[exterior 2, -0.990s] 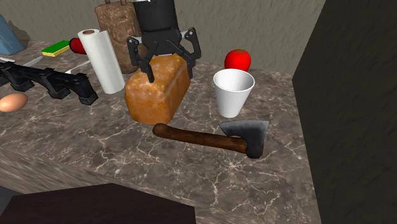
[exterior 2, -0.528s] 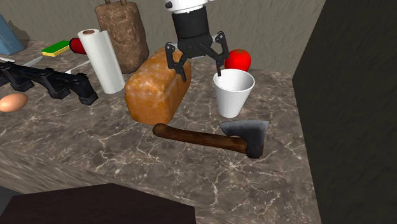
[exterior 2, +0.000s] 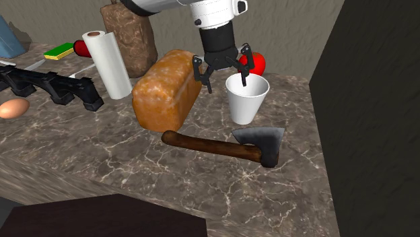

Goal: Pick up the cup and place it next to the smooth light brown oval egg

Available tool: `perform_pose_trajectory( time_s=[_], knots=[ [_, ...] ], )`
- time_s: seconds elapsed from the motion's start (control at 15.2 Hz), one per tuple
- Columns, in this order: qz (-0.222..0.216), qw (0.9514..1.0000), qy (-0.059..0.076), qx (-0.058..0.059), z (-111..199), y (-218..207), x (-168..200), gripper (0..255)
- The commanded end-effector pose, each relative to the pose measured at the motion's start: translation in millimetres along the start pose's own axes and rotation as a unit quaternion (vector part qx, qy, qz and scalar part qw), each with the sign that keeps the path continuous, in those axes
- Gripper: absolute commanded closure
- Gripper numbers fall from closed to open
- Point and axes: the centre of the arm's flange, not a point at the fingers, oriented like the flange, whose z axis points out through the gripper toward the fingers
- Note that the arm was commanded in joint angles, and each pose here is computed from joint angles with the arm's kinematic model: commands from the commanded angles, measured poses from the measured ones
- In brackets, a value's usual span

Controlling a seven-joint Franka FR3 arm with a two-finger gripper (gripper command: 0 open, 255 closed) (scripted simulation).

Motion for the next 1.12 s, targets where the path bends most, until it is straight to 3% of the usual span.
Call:
perform_pose_trajectory(
  time_s=[0.0,0.59,0.66,1.06],
  knots=[
    [0.000,1.0000,0.000,0.000,10.4,0.1,-0.3,0],
    [0.000,1.0000,0.000,0.000,18.7,0.1,-0.3,0],
    [0.000,1.0000,0.000,0.000,18.7,0.1,-0.3,255],
    [0.000,1.0000,0.000,0.000,18.7,0.0,-0.3,255]
  ],
)
